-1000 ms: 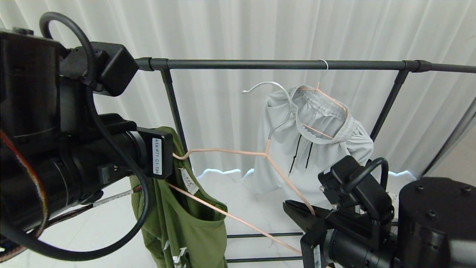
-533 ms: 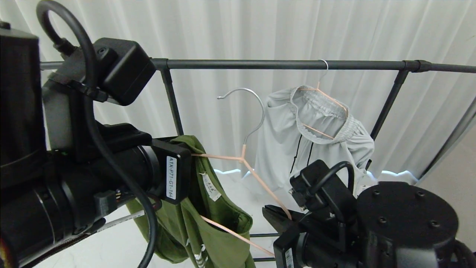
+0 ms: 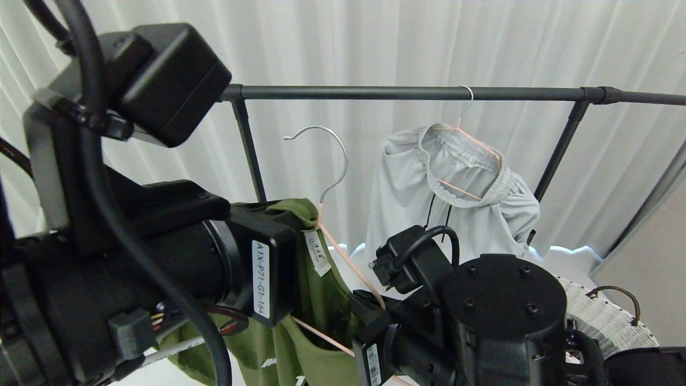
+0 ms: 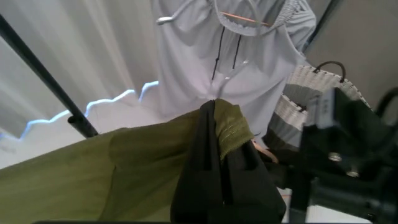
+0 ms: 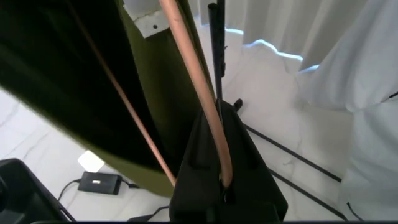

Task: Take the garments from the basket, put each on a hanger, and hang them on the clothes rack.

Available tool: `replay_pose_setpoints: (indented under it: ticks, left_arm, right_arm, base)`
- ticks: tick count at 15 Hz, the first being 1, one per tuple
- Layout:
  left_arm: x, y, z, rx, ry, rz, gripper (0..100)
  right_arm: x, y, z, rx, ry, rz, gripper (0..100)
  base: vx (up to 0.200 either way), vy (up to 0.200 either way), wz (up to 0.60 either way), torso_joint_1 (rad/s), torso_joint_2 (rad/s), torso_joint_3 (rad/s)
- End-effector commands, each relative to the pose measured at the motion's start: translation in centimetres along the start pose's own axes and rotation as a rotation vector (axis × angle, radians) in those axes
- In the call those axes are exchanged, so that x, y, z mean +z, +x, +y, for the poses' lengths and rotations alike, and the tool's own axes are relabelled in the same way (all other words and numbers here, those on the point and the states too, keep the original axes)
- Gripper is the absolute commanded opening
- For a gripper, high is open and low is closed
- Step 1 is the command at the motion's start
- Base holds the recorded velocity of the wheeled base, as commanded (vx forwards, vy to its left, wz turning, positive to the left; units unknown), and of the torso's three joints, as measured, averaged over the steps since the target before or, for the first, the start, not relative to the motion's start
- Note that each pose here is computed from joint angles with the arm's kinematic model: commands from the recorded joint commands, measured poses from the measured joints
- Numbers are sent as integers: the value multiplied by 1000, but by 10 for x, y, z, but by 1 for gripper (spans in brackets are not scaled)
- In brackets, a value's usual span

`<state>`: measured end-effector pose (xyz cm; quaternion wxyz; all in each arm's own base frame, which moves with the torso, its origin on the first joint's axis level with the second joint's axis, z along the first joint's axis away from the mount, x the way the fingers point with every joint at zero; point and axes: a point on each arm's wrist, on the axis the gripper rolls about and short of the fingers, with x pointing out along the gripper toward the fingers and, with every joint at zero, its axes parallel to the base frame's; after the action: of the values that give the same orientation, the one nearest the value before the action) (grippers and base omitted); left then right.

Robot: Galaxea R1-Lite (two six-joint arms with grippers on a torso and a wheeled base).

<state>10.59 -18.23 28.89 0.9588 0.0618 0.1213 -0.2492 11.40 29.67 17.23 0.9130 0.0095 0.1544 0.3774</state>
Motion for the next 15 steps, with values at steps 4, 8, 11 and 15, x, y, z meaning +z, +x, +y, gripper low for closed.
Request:
replay_pose_setpoints:
  ticks: [4,8,11,15]
  left_arm:
    - [-14,-3,6,17,16,28,0]
    - [-20,0,4,15,25,30,0]
    - [-27,3,3,18,42,54,0]
    - [-29,4,3,19,45,62,100]
  right_arm:
    - [11,-8,-5,-64,22,-52,0]
    - [22,-14,-5,-97,50,-138,0]
    - [28,-20,-6,-117,33,-171,0]
    - [35,-22,-6,-136,16,-228,0]
  base:
    - [0,0,0,0,0,0]
    - [0,0,0,0,0,0]
    - [0,0,0,0,0,0]
    - [0,0,0,0,0,0]
